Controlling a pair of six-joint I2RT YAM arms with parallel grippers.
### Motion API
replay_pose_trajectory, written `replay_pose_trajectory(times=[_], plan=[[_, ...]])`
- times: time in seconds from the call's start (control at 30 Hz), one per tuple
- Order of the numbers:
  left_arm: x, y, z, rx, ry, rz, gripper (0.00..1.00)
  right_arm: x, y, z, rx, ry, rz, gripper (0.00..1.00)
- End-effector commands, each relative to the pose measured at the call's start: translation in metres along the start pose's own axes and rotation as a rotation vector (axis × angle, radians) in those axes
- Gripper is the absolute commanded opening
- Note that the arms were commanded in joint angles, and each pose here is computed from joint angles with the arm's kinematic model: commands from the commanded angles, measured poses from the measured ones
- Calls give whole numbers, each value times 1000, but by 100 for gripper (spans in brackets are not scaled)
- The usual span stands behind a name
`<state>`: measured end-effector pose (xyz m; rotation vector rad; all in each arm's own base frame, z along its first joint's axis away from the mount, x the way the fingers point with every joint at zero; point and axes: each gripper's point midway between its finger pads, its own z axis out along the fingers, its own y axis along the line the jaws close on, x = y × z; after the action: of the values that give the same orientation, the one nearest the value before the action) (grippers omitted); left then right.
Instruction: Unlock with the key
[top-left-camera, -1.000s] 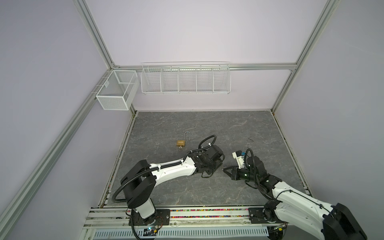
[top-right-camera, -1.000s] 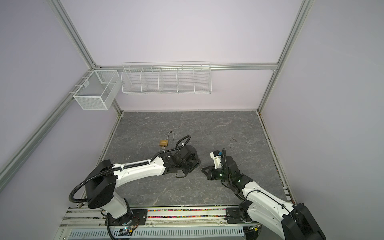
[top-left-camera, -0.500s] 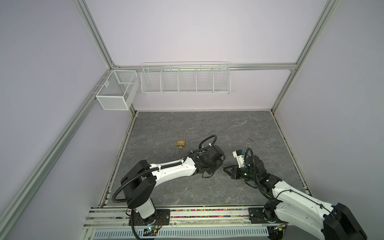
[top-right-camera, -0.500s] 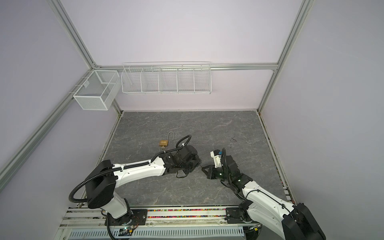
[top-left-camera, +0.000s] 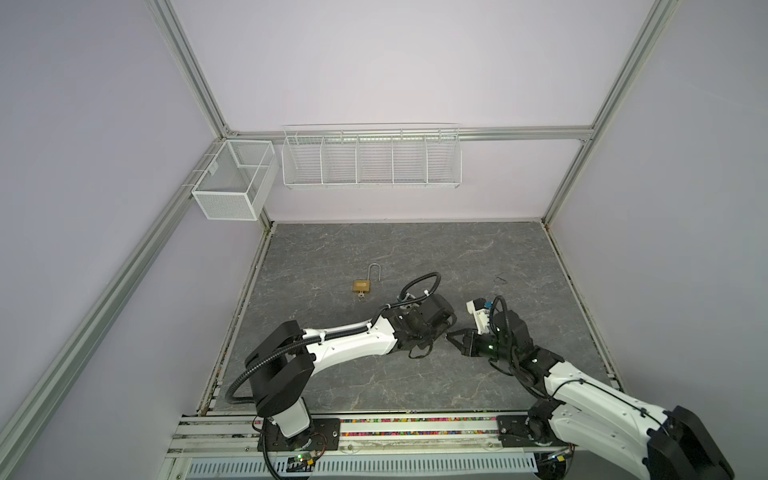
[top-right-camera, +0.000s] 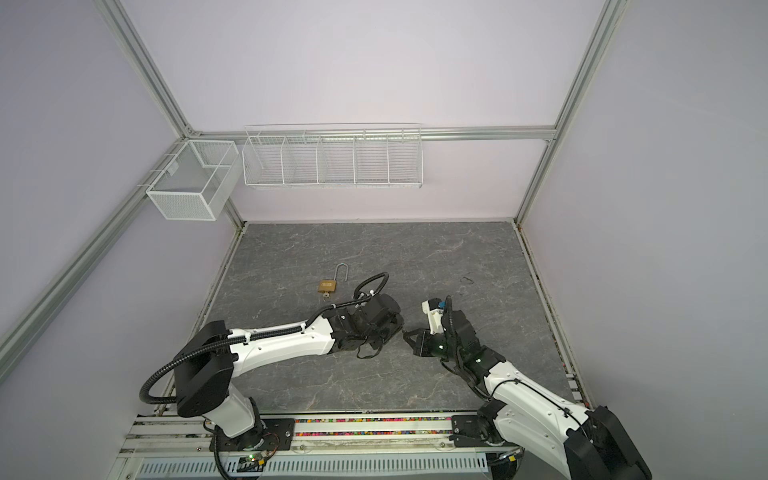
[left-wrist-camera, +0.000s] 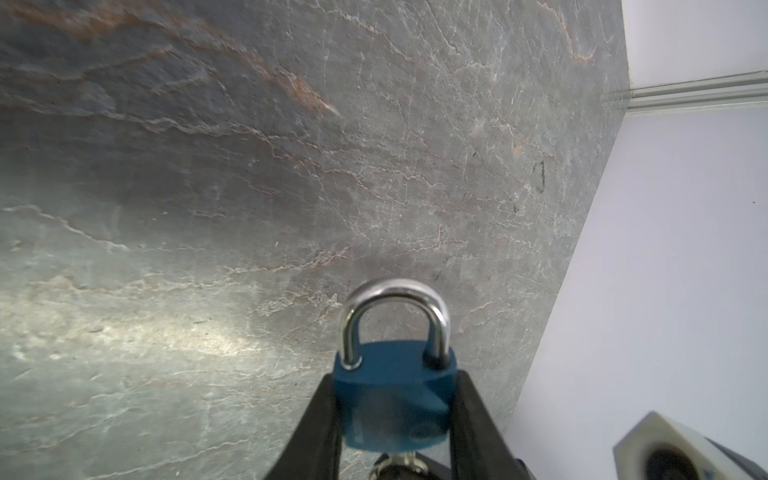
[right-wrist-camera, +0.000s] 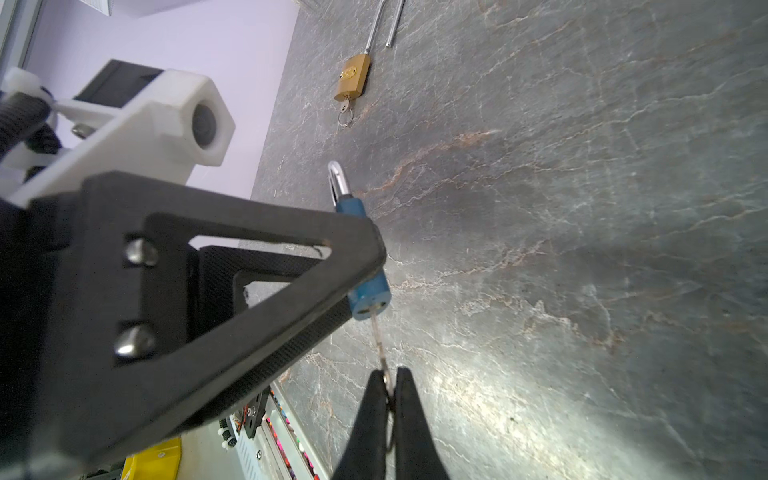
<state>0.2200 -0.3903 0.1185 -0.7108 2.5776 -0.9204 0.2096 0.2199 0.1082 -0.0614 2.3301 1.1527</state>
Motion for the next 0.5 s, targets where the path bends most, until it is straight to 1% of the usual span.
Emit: replay_pose_trajectory(times=[0.0,0.1,0.2,0.33,0.47], plan=[[20,-28,-7,81,43,5,0,-20,5,0,8,-73,17,6],[23,-31,-5,90,44,12,0,-21,5,1,3,-79,35,6],[21,-28,-5,80,18,24,0,-21,6,2,1,-80,51,6],[19,-30,-6,81,-10,25,0,-23,-3,-2,67,-85,47,6],[23,-35,-6,81,0,37,0,-28,-11,-7,139,-103,-3,6]])
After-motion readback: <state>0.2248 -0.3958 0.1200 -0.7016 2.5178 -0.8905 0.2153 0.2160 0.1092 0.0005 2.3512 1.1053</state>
